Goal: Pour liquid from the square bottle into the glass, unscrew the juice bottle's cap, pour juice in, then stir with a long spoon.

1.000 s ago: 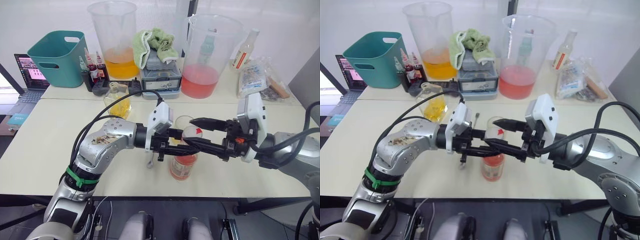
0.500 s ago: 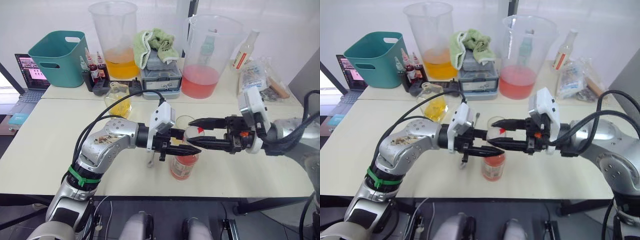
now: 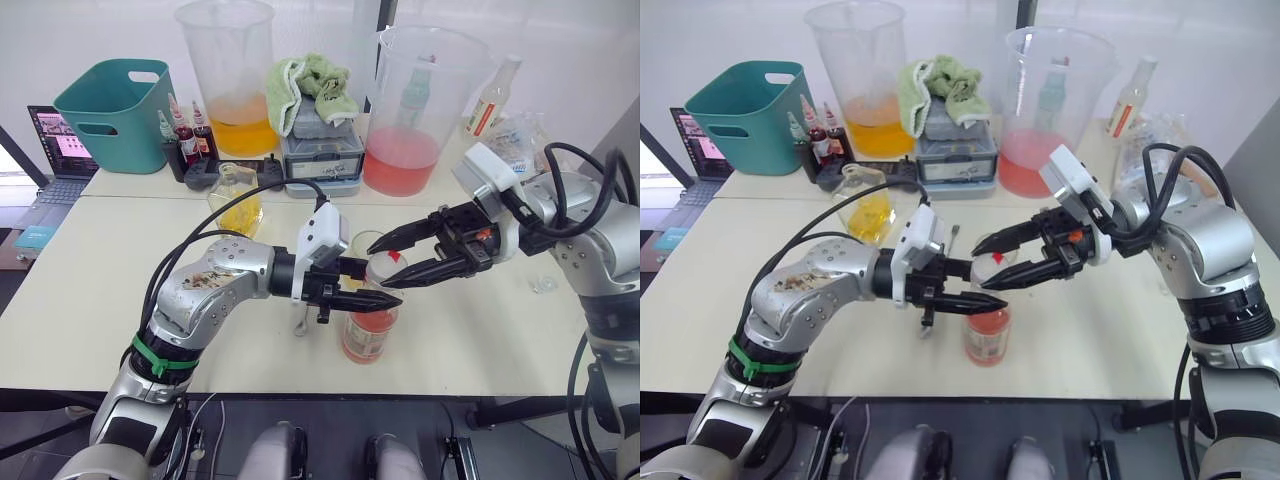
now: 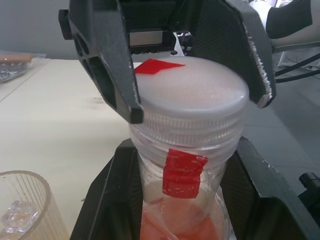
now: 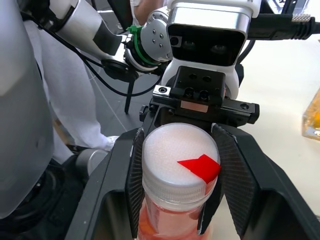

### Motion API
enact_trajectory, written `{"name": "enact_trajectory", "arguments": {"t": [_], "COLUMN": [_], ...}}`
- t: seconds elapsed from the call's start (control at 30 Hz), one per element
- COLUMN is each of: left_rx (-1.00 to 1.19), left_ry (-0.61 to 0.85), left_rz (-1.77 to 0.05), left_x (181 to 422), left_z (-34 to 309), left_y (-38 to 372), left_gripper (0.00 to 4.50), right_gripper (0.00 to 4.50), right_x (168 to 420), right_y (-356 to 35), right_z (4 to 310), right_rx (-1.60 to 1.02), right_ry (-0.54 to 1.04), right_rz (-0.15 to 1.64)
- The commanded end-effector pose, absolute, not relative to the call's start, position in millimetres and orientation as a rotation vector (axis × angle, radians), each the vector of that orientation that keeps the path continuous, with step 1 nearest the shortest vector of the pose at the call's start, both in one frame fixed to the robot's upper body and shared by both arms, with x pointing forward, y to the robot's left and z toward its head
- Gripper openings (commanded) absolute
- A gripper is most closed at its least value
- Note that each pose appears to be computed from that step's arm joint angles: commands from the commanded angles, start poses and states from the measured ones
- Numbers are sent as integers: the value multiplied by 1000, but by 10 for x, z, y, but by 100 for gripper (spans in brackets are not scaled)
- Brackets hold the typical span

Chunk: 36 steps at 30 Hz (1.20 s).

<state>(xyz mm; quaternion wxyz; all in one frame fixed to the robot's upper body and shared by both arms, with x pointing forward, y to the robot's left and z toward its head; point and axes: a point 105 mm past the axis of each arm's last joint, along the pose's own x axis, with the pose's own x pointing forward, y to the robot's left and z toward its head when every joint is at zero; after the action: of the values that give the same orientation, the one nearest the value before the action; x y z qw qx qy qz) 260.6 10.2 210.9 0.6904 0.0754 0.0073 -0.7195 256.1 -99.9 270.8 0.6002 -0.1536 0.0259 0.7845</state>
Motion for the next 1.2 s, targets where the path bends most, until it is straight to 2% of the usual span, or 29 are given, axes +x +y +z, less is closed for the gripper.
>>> {"name": "enact_trajectory", "arguments": {"t": [0.03,0.1,0.13,0.23,0.33,0.53,0.63,0.77,1.07,1.2], "left_rx": [162,161,161,162,185,197,263,336,296,278], "left_ry": [88,88,88,87,78,76,37,6,-21,-23], "left_rz": [-1615,-1618,-1619,-1621,-1622,-1629,-1613,-1557,-1529,-1526], "left_x": [2594,2596,2597,2593,2591,2588,2640,2778,2914,2887], "left_z": [1990,1991,1991,1984,1986,1979,1985,1994,2068,2070], "left_y": [93,85,84,70,54,28,22,64,22,0], "left_gripper": [160,160,160,160,160,160,160,160,160,160], "right_gripper": [368,436,448,448,448,448,448,448,448,448], "right_x": [2396,2390,2388,2376,2381,2142,2135,2132,2184,2183], "right_y": [-1032,-1058,-1075,-1143,-1197,-1097,-1024,-985,-991,-1021], "right_z": [2957,3020,3042,3051,2939,2844,2761,2788,2802,2763], "right_rx": [-434,-432,-429,-440,-413,-292,-256,-210,-241,-235], "right_ry": [-62,-101,-110,-135,-89,-124,-115,-134,-99,-50], "right_rz": [1820,1762,1730,1604,1442,1334,1250,1204,1150,1141]}}
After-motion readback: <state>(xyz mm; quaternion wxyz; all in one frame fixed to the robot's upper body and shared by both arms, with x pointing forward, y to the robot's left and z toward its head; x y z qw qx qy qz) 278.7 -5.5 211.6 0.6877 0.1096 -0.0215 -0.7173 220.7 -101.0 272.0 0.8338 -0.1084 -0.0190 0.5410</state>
